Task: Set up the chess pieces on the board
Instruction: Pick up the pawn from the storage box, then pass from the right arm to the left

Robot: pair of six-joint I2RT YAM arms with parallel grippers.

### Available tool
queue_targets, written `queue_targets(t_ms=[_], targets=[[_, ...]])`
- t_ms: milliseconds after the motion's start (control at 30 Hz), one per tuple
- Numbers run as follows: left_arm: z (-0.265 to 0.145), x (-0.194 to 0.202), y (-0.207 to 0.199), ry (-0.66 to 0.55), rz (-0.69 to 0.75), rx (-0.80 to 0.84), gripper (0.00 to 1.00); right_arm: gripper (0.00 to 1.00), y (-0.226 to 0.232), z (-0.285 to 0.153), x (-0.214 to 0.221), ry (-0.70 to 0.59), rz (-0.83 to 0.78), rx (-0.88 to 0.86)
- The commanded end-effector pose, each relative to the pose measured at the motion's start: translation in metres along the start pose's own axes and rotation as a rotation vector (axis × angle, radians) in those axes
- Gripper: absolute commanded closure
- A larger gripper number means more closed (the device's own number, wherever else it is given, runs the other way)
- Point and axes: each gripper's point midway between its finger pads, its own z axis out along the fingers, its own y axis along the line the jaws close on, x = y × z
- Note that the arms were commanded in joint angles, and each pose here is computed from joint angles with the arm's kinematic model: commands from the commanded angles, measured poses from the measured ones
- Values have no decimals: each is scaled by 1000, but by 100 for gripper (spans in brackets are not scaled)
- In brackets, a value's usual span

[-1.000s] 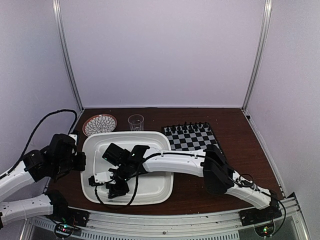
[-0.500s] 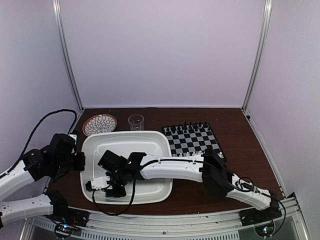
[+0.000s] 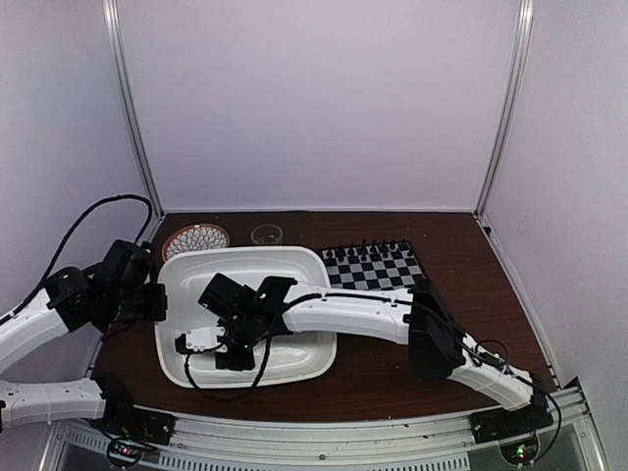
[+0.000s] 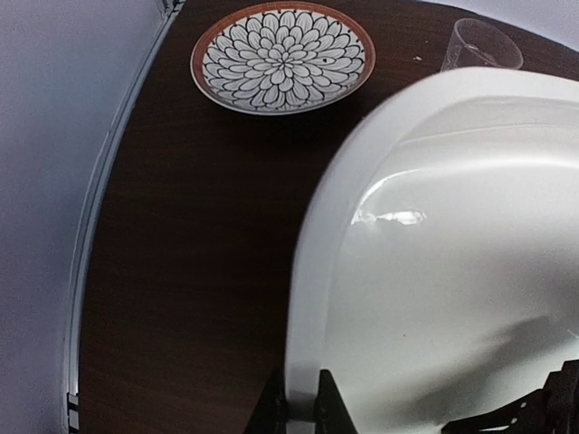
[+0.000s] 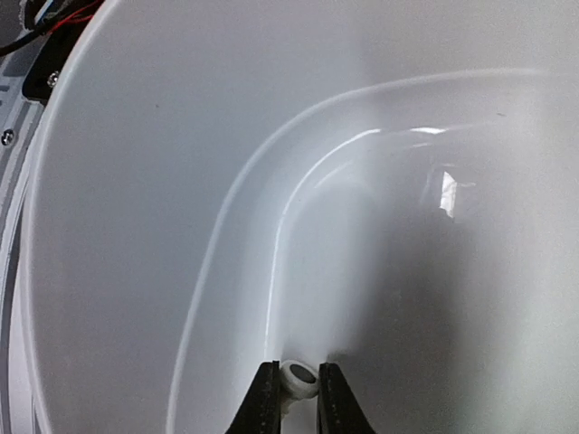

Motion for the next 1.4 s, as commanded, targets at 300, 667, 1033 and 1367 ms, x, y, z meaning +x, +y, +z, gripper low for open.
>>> queue_targets(t_ms=[300,667,1033,1367], targets=[[9,13,-13,128,-17,12,100,91,-26,-101,-33,-203,283,-138],[42,32,-28,366,-79,91,75,90,-57,-165,-39,-360,473,-246],[-4,-69,-56,-49,-57,316,57,88,-105,-209,-40,-508,653,-260],[-21,-82,-117,-128,-115,701,54,86,-111,-216,-25,-523,728,-287]])
